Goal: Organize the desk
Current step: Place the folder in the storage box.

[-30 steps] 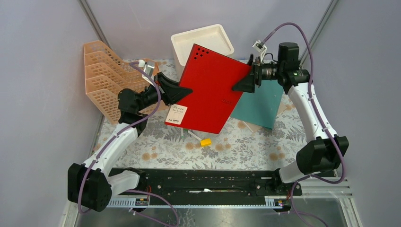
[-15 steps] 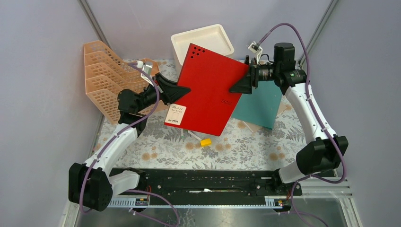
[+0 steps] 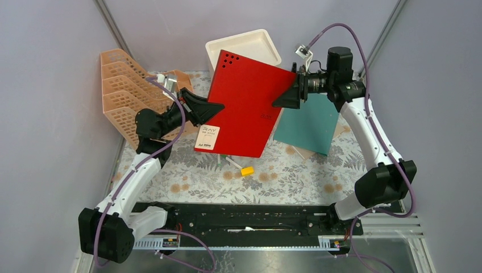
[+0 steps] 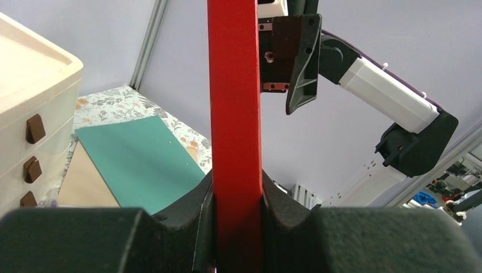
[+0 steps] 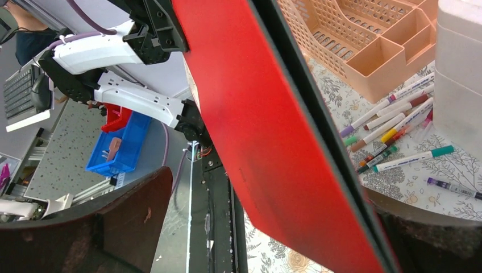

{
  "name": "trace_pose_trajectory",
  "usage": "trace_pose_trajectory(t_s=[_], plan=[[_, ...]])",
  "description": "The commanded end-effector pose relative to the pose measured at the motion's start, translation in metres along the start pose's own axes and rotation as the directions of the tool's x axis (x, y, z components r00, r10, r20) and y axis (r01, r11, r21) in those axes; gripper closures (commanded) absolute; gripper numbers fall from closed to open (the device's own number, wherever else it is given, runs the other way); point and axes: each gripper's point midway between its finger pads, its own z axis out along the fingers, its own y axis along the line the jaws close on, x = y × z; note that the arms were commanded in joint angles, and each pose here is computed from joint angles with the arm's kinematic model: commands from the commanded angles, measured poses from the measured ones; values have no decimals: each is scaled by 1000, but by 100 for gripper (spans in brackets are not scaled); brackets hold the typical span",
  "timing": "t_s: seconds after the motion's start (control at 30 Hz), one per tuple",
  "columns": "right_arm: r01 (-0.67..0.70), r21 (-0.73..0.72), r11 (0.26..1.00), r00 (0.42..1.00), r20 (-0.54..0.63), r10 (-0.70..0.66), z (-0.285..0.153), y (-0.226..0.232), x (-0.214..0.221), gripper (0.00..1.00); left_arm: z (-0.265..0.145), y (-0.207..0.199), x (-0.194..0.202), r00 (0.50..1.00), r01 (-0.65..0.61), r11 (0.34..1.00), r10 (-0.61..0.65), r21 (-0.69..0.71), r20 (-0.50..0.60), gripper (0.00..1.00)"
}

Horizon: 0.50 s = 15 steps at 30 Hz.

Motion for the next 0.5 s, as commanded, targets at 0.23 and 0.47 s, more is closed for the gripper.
trace_pose_trajectory(t_s=[0.23,0.47], plan=[[1,-105,994,999,49,5,4,12,-16,23,-11,-19,-31,991,-29,997,19,70,133,100],[0,-238,971,995,101,24,1,40,-37,100,-13,-10,-31,991,-15,999,11,32,134,100]])
